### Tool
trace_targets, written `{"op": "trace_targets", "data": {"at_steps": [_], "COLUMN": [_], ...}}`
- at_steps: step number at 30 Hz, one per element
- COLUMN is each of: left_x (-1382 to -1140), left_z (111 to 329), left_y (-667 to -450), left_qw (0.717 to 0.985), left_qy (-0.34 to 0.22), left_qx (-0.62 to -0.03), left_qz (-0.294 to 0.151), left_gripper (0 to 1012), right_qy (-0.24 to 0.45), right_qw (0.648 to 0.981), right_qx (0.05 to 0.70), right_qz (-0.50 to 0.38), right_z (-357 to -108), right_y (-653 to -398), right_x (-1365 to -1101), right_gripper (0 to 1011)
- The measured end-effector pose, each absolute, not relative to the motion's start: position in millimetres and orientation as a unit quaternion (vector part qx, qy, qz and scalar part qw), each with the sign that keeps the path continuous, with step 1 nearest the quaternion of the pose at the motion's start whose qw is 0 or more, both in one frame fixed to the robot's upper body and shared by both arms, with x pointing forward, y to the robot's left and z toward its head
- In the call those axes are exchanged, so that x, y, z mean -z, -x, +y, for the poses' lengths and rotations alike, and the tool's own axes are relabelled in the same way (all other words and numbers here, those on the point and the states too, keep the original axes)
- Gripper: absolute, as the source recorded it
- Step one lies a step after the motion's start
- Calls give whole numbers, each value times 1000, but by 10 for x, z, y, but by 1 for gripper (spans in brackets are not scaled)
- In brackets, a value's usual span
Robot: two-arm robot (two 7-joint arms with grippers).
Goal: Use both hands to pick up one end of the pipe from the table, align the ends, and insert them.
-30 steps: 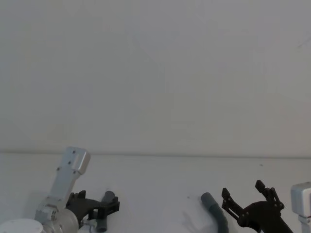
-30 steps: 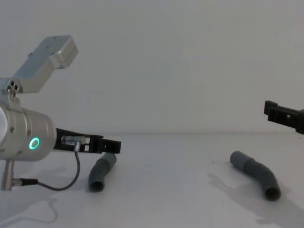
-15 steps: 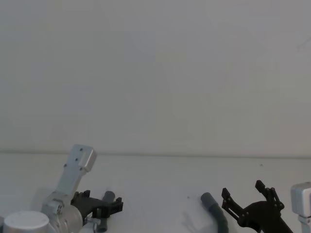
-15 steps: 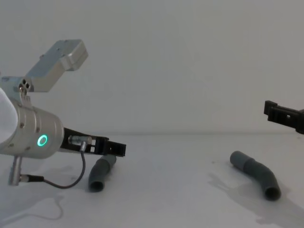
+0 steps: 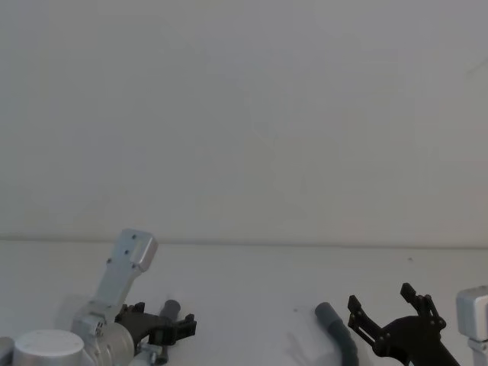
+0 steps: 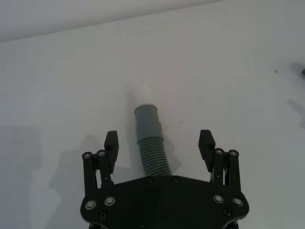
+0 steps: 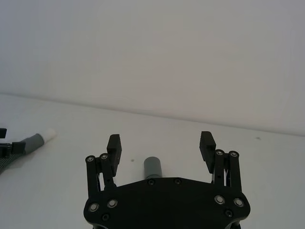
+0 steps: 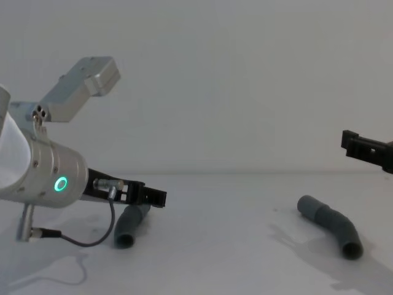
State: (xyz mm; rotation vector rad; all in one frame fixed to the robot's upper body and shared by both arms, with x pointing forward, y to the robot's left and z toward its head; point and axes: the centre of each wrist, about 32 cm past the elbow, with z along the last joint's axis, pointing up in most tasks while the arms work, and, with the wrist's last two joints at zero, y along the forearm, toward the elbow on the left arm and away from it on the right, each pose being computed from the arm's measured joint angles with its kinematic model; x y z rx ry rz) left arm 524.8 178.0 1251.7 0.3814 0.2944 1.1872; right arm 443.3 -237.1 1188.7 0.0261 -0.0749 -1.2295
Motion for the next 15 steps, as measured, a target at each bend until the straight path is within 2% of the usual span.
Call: {"op": "trace_targets", "data": {"at_steps": [15], "left_x": [-12530], "left_z": [1722], "left_y": [-5266], "left_qw": [800], "left_qy": [-198], "left_qx": [-550], "left_qz": [132], "left_gripper": [1001], "right_qy": [-12], "right_qw": [816], "right_qx": [577], "right_qz": [-35], "right_z": [-2371], "right_y": [-4433], "right_x": [-11887], "right_gripper": [1001]}}
